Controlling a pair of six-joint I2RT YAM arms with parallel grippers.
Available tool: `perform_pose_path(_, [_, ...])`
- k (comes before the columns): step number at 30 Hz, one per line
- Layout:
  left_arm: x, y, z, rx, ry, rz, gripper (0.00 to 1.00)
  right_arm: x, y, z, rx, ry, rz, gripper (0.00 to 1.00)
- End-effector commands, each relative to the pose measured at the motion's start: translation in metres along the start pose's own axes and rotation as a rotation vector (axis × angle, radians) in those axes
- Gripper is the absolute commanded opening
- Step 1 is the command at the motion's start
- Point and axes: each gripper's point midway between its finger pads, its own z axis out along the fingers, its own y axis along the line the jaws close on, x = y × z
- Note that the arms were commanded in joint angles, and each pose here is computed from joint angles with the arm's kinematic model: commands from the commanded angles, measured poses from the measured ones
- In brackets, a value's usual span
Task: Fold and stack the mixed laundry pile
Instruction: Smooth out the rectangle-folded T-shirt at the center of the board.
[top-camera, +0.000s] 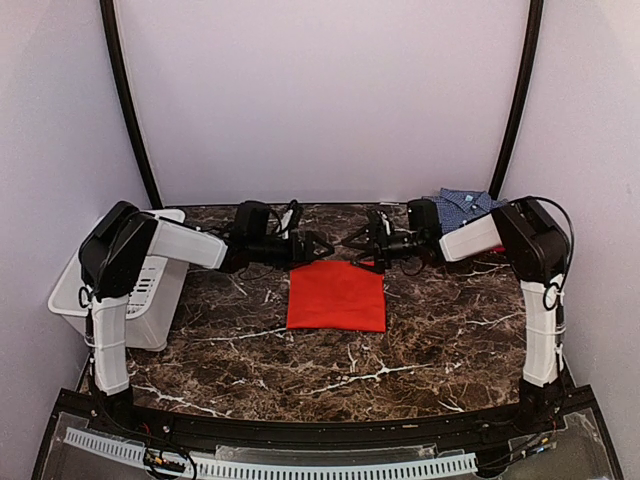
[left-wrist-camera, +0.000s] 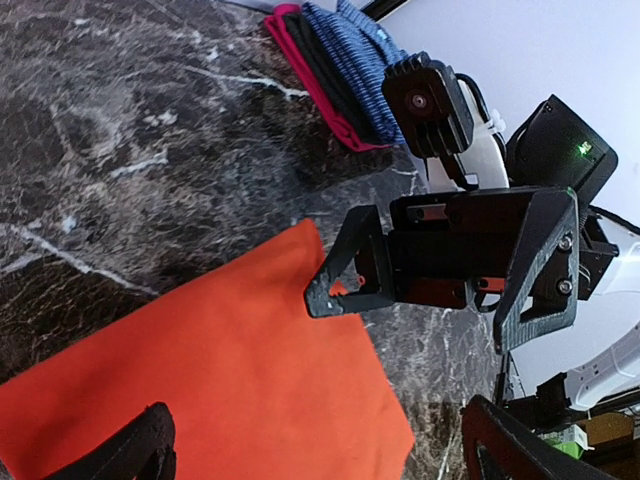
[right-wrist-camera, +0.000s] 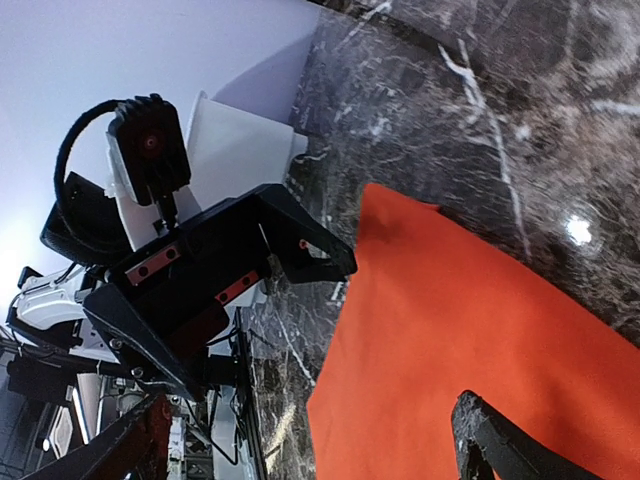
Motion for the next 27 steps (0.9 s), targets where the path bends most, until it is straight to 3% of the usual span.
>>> perform_pose_path(1, [0.004,0.032,0.010,-0.034,0.025,-0.023,0.99,-0.007,-0.035,-0.001,0.022,-0.007,0.039,0.94])
perform_pose_path(10, [-0.007,0.087,-0.007,-0.146,-0.028,-0.077,0.99,-0.019,-0.073,-0.025,0.109,-0.050,0.060,0.93])
perform_pose_path(16, [-0.037,0.049,-0.037,-0.179,-0.073,0.047,0.99,-0.034,-0.020,-0.044,0.148,-0.068,-0.083,0.93])
perform_pose_path(20, [-0.052,0.016,-0.064,-0.289,-0.085,0.195,0.99,-0.036,0.014,-0.062,0.222,-0.074,-0.183,0.94])
perform_pose_path(27, [-0.037,-0.025,-0.099,-0.397,-0.084,0.393,0.99,-0.011,0.054,-0.088,0.287,-0.078,-0.255,0.98])
